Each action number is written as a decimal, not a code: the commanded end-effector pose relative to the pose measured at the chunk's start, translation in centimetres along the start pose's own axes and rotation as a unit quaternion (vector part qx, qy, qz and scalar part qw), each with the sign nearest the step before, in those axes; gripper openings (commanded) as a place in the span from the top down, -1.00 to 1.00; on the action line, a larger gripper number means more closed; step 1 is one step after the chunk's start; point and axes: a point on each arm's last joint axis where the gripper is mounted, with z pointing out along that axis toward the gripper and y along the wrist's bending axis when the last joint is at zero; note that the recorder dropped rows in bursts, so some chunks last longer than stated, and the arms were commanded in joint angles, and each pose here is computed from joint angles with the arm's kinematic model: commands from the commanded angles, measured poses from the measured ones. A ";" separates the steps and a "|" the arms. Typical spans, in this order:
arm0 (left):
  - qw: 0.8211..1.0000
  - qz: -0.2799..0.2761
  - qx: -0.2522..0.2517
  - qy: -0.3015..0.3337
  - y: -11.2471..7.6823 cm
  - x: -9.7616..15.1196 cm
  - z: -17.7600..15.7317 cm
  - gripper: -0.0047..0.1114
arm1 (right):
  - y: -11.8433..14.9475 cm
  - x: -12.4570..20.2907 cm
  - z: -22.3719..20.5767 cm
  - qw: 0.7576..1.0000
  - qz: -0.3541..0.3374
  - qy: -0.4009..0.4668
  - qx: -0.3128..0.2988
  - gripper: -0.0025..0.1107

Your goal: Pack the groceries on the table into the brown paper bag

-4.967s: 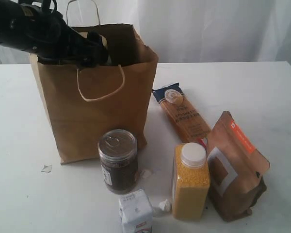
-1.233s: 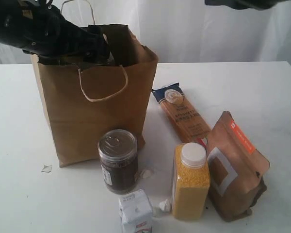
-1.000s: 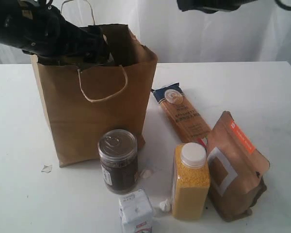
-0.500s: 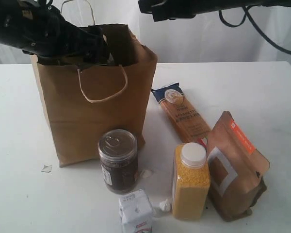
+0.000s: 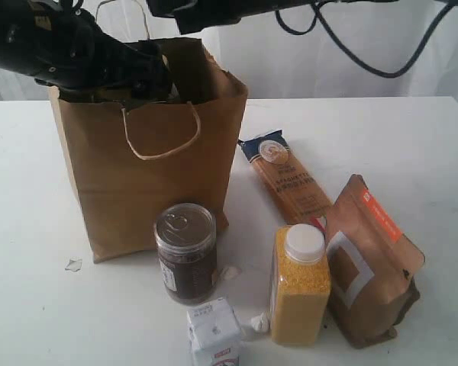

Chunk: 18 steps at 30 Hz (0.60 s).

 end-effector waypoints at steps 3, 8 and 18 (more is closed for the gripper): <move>1.000 -0.006 0.009 -0.026 -0.3 -0.8 -0.8 -0.89 | 0.4 0.1 2.0 1.000 -0.017 0.011 -0.017 0.96; 1.000 -0.006 0.009 -0.026 -0.3 -0.8 -0.8 -0.89 | 0.6 -1.1 1.9 1.000 -0.018 -0.003 -0.017 0.96; 1.000 -0.005 0.009 -0.026 -0.3 -0.8 -0.8 -0.89 | 0.8 1.2 2.8 0.994 0.037 0.080 -0.065 0.96</move>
